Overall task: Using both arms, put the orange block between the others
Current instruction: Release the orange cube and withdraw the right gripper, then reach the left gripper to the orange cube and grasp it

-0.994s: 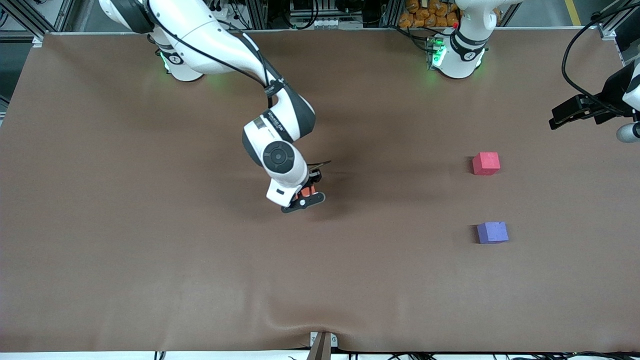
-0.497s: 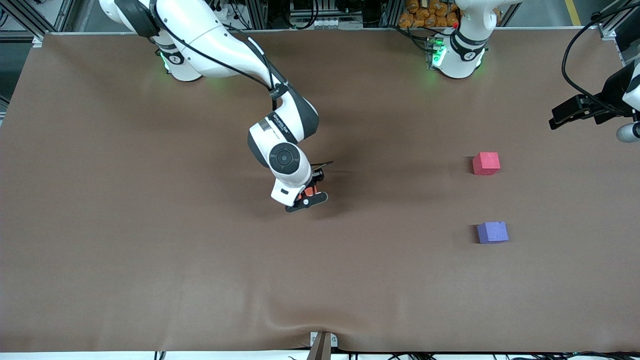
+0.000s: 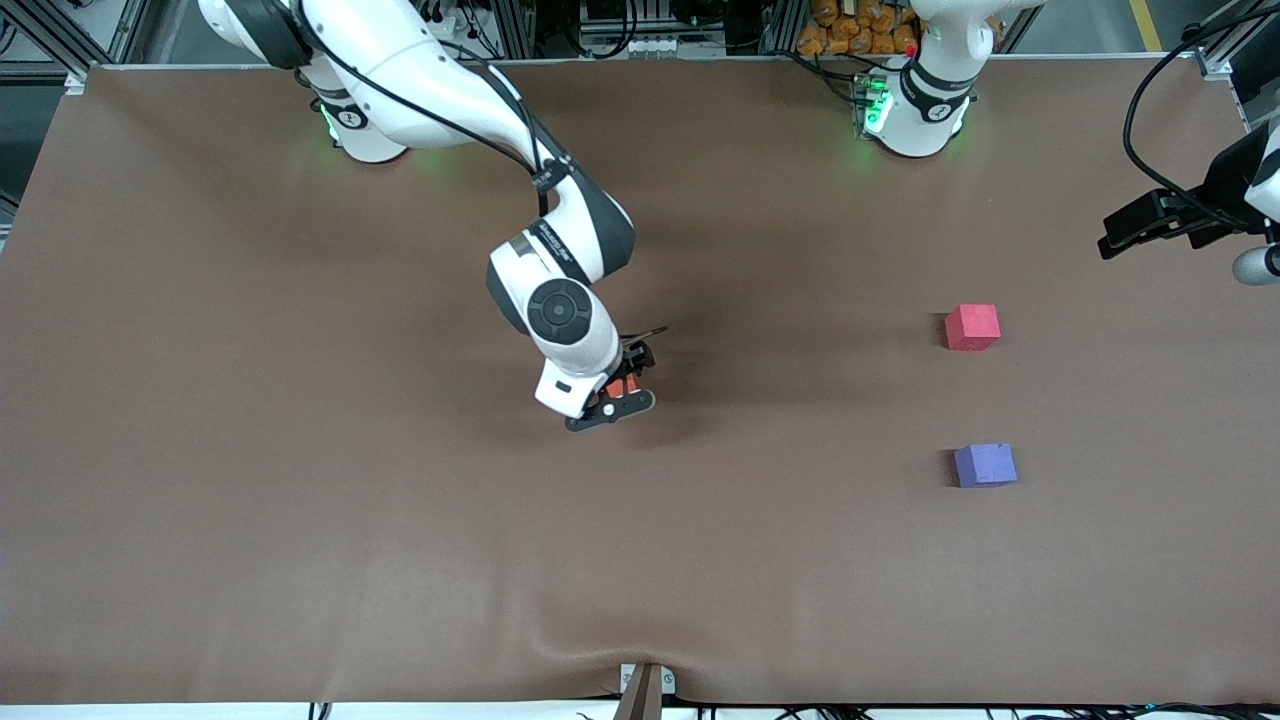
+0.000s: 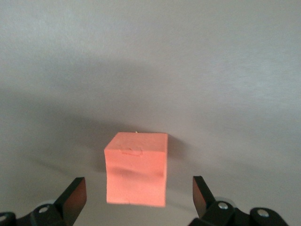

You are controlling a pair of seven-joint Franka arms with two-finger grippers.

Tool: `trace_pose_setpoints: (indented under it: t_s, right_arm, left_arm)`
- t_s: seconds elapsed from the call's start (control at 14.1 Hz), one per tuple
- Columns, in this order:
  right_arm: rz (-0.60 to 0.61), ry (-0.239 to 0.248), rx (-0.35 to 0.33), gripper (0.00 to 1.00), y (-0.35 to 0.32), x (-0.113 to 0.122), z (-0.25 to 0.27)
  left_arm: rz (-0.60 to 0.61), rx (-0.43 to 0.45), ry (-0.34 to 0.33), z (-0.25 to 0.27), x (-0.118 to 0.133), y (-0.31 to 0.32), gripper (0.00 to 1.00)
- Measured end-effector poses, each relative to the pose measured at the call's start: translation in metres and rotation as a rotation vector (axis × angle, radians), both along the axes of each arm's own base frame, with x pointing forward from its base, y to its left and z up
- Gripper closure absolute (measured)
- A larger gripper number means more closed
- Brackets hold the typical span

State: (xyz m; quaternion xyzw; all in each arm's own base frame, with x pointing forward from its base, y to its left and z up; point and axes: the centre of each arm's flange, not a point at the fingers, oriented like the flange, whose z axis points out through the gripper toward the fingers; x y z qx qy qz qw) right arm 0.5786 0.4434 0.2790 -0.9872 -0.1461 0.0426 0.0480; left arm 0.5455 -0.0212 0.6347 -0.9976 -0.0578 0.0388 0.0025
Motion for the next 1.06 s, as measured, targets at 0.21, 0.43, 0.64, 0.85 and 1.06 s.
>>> trace_pose_setpoints:
  t_s: [0.21,0.43,0.64,0.85,1.06]
  right_arm:
    - [0.037,-0.002,-0.01,0.0,-0.068,0.033,0.068]
    - [0.006,-0.022,-0.046,0.0,-0.162,0.061,0.131]
    - [-0.078,-0.047,-0.061,0.0,-0.241,0.061,0.175]
    - [-0.104,-0.059,-0.051,0.0,-0.328,0.045,0.206]
    - [-0.182,-0.061,-0.044,0.0,-0.408,0.011,0.235]
  left_arm:
    - [0.0,0.0,0.005,-0.002,0.0,0.0,0.0]
    - [-0.003,-0.001,0.017,-0.009,0.002,-0.001,0.0]
    - [-0.013,-0.004,0.03,-0.016,0.006,-0.006,0.0]
    - [-0.05,-0.01,0.04,-0.03,0.014,-0.025,0.0]
    - [-0.107,-0.032,0.043,-0.058,0.029,-0.075,0.0]
